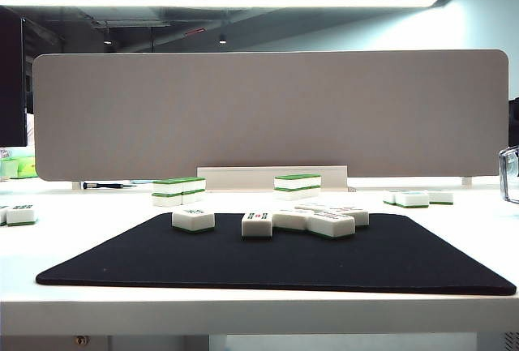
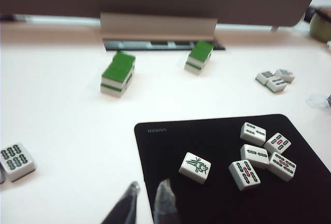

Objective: Align six mahjong tiles in a row on the table.

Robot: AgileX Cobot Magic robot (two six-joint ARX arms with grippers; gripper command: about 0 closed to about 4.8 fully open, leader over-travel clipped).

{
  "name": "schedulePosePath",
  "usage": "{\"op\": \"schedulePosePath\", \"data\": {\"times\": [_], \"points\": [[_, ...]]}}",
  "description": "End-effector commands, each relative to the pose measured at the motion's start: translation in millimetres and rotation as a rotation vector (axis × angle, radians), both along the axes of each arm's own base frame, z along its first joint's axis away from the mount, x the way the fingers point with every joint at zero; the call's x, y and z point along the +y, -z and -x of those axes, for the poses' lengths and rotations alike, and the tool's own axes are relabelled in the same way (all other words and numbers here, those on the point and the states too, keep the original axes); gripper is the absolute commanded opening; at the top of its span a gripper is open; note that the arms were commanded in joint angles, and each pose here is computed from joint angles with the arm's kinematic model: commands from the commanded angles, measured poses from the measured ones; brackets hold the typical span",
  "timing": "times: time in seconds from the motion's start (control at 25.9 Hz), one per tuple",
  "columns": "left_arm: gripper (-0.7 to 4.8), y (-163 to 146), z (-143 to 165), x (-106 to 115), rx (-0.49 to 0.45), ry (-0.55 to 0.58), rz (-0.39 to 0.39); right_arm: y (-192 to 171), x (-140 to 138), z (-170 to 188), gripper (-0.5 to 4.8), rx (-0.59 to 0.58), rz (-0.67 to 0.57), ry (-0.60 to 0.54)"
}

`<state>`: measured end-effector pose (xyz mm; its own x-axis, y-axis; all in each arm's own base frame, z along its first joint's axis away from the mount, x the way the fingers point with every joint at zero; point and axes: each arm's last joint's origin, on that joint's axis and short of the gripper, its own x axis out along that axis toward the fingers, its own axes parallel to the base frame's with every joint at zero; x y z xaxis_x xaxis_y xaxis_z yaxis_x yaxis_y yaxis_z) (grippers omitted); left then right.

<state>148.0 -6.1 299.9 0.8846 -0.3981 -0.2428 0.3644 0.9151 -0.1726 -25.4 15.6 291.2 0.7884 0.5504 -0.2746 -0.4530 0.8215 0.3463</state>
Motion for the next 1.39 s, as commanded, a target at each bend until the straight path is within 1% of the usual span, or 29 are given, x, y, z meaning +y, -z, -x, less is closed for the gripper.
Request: {"op": "schedulePosePath", "data": {"times": [0.04, 0.19, 0.27, 0.35, 0.39, 0.42, 0.58, 0.73, 0.89, 0.96, 1.12, 1.16, 1.2, 1.23, 1.31, 1.35, 1.39], "points": [[0.48, -20.2, -28.1, -0.9, 0.015, 0.07, 0.016, -1.2, 0.0, 2.4, -0.01, -0.027, 0.001, -0.004], [0.53, -36.6, -66.9, -4.2, 0.063, 0.126, 0.031, -1.0, 0.0, 2.3, -0.01, -0.026, 0.001, -0.004], [0.53, -39.8, -78.8, -8.5, 0.074, 0.146, 0.032, -1.0, 0.0, 2.3, -0.01, -0.026, 0.001, -0.004], [0.53, -42.7, -101.6, -23.2, 0.121, 0.179, 0.021, -0.9, 0.0, 2.4, -0.01, -0.025, 0.001, -0.004], [0.54, -42.9, -106.7, -28.5, 0.139, 0.182, 0.013, -1.0, 0.0, 2.3, -0.01, -0.026, 0.001, -0.004], [0.58, -42.7, -118.6, -41.0, 0.169, 0.194, -0.032, -0.9, 0.0, 2.4, -0.01, -0.025, 0.001, -0.004], [0.58, -39.6, -139.9, -66.6, 0.201, 0.237, -0.138, -0.9, 0.0, 2.3, -0.01, -0.025, 0.001, -0.004], [0.58, -34.7, -159.7, -87.6, 0.261, 0.232, -0.207, -1.0, 0.0, 2.3, -0.01, -0.025, 0.001, -0.004], [0.6, -27.2, -178.8, -101.9, 0.359, 0.252, -0.238, -0.9, -0.2, 2.2, -0.01, -0.026, 0.004, 0.004], [0.61, -22.9, -186.7, -105.2, 0.416, 0.263, -0.254, -1.0, -0.2, 2.2, -0.01, -0.026, 0.004, 0.003], [0.63, -10.6, -202.7, -110.0, 0.524, 0.299, -0.317, -0.9, -0.3, 2.2, -0.01, -0.025, 0.005, 0.007], [0.76, -7.5, -205.4, -110.8, 0.547, 0.306, -0.328, -0.8, -0.3, 2.1, -0.01, -0.025, 0.005, 0.007], [1.11, -4.0, -207.7, -111.6, 0.569, 0.311, -0.337, -0.8, -0.3, 2.1, -0.01, -0.025, 0.005, 0.007], [1.75, 1.0, -210.5, -112.7, 0.589, 0.32, -0.349, -0.8, -0.3, 2.1, -0.01, -0.025, 0.005, 0.007], [2.7, 9.7, -213.6, -116.2, 0.611, 0.342, -0.373, -0.8, -0.3, 2.0, -0.01, -0.025, 0.005, 0.007], [3.2, 18.2, -216.0, -121.7, 0.622, 0.353, -0.411, -0.8, -0.3, 2.0, -0.01, -0.025, 0.005, 0.007], [3.23, 26.5, -218.1, -127.7, 0.638, 0.349, -0.442, -0.8, -0.3, 2.0, -0.01, -0.025, 0.005, 0.007]]}}
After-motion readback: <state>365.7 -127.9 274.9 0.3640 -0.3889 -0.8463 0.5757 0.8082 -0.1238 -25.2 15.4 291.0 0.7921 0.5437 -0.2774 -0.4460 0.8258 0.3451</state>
